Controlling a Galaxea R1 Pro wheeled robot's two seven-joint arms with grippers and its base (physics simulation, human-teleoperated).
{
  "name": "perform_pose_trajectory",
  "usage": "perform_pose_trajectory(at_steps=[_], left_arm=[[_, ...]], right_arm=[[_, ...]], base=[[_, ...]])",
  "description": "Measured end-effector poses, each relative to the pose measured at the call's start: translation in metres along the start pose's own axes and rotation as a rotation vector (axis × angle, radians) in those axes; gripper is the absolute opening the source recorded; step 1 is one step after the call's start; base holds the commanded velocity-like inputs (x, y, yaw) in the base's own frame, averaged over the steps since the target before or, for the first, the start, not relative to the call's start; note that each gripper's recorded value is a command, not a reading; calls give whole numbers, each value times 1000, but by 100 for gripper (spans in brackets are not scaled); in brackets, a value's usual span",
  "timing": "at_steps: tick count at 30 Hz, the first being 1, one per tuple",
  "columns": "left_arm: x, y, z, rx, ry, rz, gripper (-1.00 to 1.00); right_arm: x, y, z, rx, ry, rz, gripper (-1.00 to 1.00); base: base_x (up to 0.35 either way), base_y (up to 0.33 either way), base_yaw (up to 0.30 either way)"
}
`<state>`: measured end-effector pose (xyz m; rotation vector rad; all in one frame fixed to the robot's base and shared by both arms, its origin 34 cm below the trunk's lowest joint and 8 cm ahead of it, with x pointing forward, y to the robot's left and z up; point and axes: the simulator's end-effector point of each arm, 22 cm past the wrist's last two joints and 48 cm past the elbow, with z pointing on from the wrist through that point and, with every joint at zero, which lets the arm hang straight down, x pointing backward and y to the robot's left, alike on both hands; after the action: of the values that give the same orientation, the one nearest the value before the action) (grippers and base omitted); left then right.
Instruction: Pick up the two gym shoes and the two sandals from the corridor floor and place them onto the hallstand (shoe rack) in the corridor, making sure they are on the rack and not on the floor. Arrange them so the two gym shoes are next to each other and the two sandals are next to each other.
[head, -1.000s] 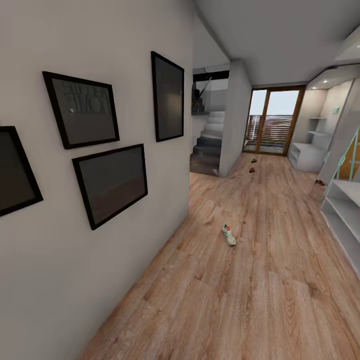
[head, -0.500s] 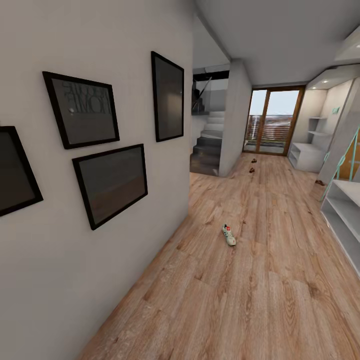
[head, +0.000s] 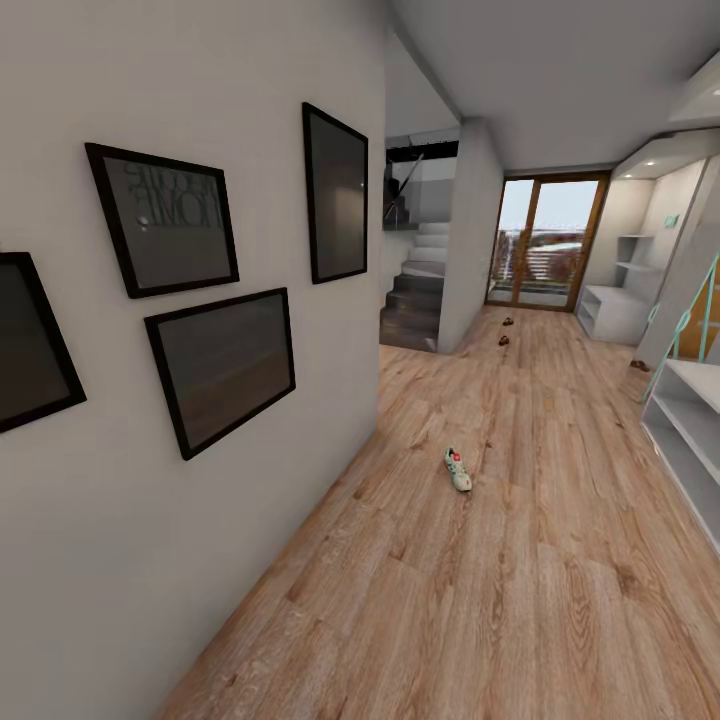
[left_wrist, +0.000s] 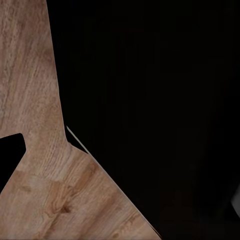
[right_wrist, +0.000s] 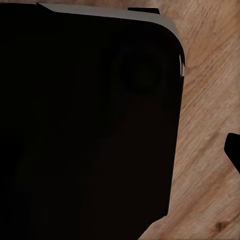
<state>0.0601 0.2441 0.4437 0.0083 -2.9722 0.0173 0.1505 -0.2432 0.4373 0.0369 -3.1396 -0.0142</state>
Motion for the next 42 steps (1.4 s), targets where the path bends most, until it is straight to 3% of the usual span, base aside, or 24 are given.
perform_pose_trajectory(at_steps=[12, 18, 26, 42], left_arm=[[-4, 5, 0, -7, -12, 2, 100], [-11, 25, -1, -33, -25, -2, 100], [-38, 56, -4, -71, -75, -7, 100], [-82, 65, -11, -83, -161, -1, 100]], right_arm=[[-1, 2, 0, -3, -1, 3, 100], [-3, 3, 0, -3, -7, 9, 100], [-10, 0, 0, -1, -21, 12, 100], [-22, -5, 0, 6, -47, 11, 100]], base=[[-82, -58, 0], [-210, -161, 0], [-219, -193, 0], [-205, -214, 0]])
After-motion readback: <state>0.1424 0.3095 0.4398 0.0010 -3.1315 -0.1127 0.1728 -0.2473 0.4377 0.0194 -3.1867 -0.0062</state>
